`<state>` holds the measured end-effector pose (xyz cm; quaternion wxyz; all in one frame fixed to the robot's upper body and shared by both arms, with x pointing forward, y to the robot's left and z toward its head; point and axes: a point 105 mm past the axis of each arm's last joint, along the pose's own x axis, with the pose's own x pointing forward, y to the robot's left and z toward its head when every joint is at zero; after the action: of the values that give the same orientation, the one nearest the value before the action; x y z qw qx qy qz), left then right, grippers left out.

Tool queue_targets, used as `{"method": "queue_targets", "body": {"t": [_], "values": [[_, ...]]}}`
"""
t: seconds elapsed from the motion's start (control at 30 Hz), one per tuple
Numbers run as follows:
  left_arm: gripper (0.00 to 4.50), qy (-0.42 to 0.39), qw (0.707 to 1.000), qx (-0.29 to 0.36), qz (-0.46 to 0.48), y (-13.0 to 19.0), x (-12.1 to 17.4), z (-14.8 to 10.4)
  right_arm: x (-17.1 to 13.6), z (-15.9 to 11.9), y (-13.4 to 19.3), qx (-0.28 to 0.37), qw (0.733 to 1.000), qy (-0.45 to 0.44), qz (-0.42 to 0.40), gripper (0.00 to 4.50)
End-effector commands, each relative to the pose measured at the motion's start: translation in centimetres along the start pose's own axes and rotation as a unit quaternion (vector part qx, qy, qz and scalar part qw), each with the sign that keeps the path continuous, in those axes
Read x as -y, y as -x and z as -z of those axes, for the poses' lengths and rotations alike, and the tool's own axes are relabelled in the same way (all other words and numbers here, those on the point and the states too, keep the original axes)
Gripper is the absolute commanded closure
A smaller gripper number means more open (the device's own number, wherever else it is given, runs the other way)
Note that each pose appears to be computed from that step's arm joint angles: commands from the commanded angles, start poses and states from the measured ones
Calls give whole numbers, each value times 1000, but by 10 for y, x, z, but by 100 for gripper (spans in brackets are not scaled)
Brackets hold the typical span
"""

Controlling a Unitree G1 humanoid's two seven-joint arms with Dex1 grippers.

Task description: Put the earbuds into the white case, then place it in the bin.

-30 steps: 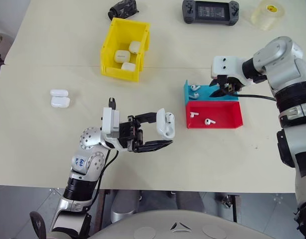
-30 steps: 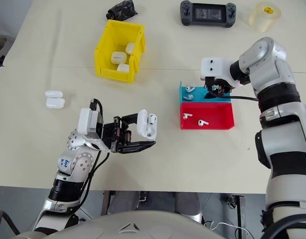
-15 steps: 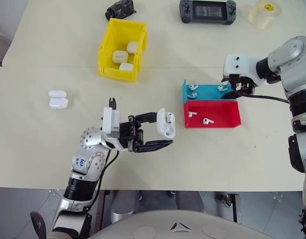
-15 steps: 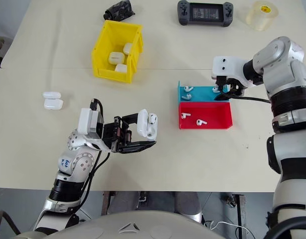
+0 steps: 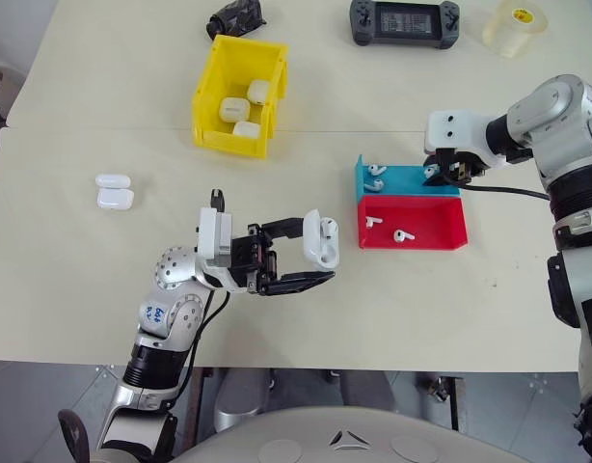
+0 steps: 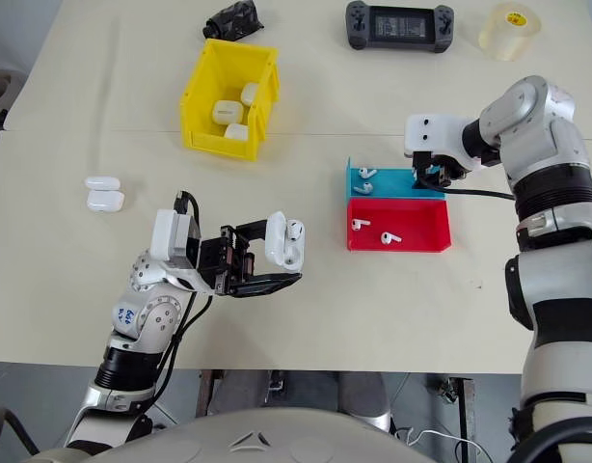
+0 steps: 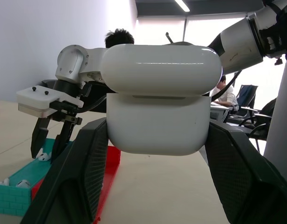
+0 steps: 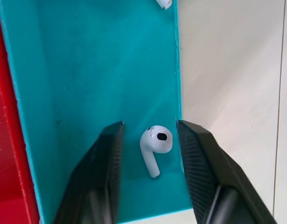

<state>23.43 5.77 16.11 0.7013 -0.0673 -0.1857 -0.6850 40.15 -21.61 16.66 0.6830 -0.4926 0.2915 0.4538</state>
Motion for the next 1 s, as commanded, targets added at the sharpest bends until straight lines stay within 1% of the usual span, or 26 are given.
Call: {"method": "queue_targets", "body": {"t": [0.03, 0.4, 0.5, 0.57, 0.6, 0.87, 1.0], "values": [[174, -17, 1000, 12, 10, -4, 5, -9, 4, -1, 4, -9, 1000, 9, 6, 247], [174, -16, 1000, 12, 11, -4, 5, -10, 4, 7, 3, -32, 999, 9, 2, 247], [174, -16, 1000, 12, 11, -4, 5, -10, 2, 7, 2, -29, 1000, 7, -4, 307], [174, -16, 1000, 11, 11, -4, 5, -10, 2, 7, 2, -29, 1000, 7, -6, 373], [174, -16, 1000, 11, 11, -4, 5, -10, 2, 7, 1, -30, 1000, 8, -6, 396], [174, -14, 1000, 12, 12, -4, 5, -10, 3, 6, 2, -23, 1000, 4, 0, 396], [174, -14, 1000, 12, 13, -4, 5, -10, 7, -4, 11, 10, 1000, -4, 11, 396]]}}
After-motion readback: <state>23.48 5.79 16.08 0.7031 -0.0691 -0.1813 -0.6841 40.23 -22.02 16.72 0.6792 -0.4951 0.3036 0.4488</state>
